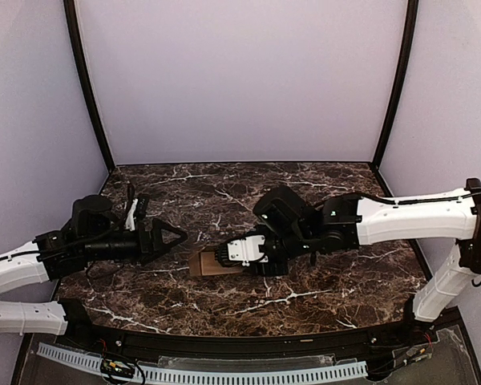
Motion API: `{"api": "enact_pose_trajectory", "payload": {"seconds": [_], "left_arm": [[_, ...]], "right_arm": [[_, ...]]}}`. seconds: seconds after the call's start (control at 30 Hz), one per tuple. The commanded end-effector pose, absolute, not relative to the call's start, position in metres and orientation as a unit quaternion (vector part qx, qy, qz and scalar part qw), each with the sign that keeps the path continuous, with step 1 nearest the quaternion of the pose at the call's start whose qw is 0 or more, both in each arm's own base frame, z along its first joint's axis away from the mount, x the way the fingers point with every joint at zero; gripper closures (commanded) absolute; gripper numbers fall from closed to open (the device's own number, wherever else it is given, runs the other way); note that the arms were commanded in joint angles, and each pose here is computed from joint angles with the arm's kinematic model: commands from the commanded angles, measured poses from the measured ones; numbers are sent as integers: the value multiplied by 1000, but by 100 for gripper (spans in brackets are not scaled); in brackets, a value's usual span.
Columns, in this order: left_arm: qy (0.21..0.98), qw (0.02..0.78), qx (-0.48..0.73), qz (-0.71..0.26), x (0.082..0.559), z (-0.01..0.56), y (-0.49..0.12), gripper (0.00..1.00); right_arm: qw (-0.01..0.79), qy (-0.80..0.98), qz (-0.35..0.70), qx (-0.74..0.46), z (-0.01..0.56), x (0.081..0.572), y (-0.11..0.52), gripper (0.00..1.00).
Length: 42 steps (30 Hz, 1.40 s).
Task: Fold the paper box
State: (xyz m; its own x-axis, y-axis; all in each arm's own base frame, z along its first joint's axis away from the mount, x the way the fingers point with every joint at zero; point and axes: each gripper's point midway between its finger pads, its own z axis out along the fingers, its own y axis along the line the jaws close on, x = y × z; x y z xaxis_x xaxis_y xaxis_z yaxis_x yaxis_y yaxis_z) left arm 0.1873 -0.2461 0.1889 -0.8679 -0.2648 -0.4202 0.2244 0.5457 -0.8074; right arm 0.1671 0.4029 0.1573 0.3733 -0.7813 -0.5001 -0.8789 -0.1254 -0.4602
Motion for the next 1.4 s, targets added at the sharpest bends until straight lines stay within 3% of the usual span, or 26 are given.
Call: {"api": "enact_pose_trajectory", "payload": {"seconds": [0.0, 0.3, 0.53, 0.67, 0.93, 1.37], "left_arm": [[880, 272, 62, -386, 184, 179, -230, 1], [861, 269, 177, -394, 170, 178, -245, 1], [849, 276, 235, -384, 166, 170, -254, 3], [854, 295, 270, -331, 174, 154, -260, 8], [842, 319, 289, -326, 185, 155, -277, 32], [822, 333, 296, -354, 184, 163, -298, 53]], "right_arm": [[200, 606, 134, -758, 131, 132, 375, 59], [78, 668, 142, -727, 109, 143, 365, 61], [63, 680, 148, -716, 99, 155, 377, 61], [53, 682, 147, -715, 94, 156, 382, 61], [50, 688, 147, -709, 90, 156, 381, 61], [62, 694, 151, -701, 88, 158, 385, 60]]}}
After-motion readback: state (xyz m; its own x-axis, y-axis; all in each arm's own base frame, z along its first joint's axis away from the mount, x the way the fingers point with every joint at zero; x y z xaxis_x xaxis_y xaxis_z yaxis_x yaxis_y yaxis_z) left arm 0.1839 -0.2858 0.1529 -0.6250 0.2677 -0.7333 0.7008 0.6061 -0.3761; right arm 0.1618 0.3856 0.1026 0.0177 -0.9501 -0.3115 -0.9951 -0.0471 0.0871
